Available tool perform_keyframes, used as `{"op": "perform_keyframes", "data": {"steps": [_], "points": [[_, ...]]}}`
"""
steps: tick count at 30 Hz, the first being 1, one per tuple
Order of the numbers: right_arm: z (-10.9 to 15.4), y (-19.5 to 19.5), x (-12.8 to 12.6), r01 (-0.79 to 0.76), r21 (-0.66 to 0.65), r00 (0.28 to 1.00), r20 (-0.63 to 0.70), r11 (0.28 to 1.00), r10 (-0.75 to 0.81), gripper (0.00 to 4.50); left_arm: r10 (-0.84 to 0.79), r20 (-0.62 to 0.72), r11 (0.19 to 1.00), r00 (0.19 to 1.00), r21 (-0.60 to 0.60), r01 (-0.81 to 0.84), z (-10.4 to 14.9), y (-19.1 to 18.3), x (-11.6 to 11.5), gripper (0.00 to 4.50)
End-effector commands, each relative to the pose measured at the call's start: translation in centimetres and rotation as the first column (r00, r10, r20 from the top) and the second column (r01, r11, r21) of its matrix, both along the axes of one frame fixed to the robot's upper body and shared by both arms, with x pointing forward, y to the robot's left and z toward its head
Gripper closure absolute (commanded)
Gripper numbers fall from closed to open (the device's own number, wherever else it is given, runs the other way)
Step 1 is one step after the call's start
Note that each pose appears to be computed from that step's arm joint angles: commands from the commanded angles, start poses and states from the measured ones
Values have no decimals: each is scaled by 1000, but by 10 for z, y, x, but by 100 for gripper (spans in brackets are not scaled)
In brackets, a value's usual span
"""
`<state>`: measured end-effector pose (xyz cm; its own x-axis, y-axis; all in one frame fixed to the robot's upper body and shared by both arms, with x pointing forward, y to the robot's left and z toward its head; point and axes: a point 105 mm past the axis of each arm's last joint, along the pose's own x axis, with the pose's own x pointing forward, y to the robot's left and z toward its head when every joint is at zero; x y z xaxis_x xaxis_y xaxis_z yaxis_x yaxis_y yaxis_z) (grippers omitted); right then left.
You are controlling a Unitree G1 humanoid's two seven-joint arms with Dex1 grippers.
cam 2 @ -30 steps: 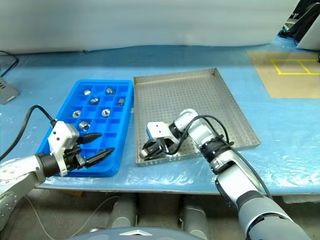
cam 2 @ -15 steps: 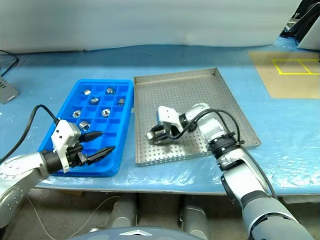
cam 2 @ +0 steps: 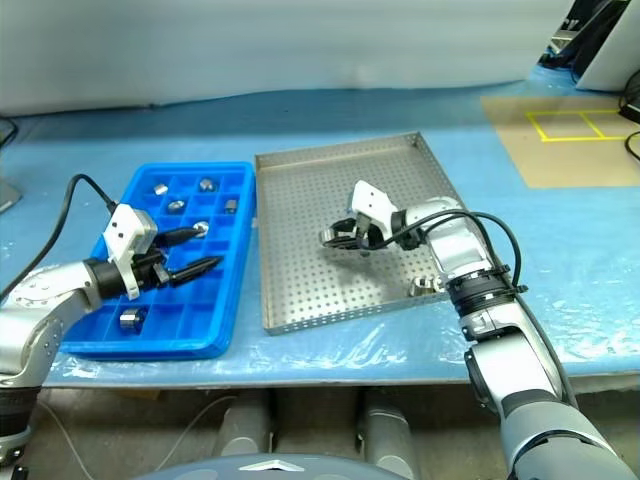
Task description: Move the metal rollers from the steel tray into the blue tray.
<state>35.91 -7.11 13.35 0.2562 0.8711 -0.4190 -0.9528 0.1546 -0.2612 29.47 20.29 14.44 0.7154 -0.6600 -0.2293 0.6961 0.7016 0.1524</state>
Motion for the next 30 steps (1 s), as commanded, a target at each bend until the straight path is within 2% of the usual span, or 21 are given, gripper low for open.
{"op": "perform_keyframes", "data": {"steps": [1, 9, 14, 21, 30], "points": [[29, 28, -4, -97, 70, 992, 87, 993, 91, 349, 49, 48, 999, 998, -1, -49, 9, 6, -1, 61], [43, 71, -9, -256, 106, 964, 99, 961, 246, 349, 196, 51, 981, 979, -13, -195, 8, 25, -27, 61], [46, 114, -15, -348, 147, 937, 99, 926, 336, 349, 400, 89, 916, 912, -73, -394, 29, 63, -55, 61], [45, 161, -22, -400, 177, 914, 142, 899, 379, 349, 512, 82, 859, 855, -33, -511, 30, 75, -94, 61], [30, 161, -11, -359, 114, 925, 176, 926, 337, 349, 528, 72, 849, 846, -50, -526, 27, 63, -98, 61]]}}
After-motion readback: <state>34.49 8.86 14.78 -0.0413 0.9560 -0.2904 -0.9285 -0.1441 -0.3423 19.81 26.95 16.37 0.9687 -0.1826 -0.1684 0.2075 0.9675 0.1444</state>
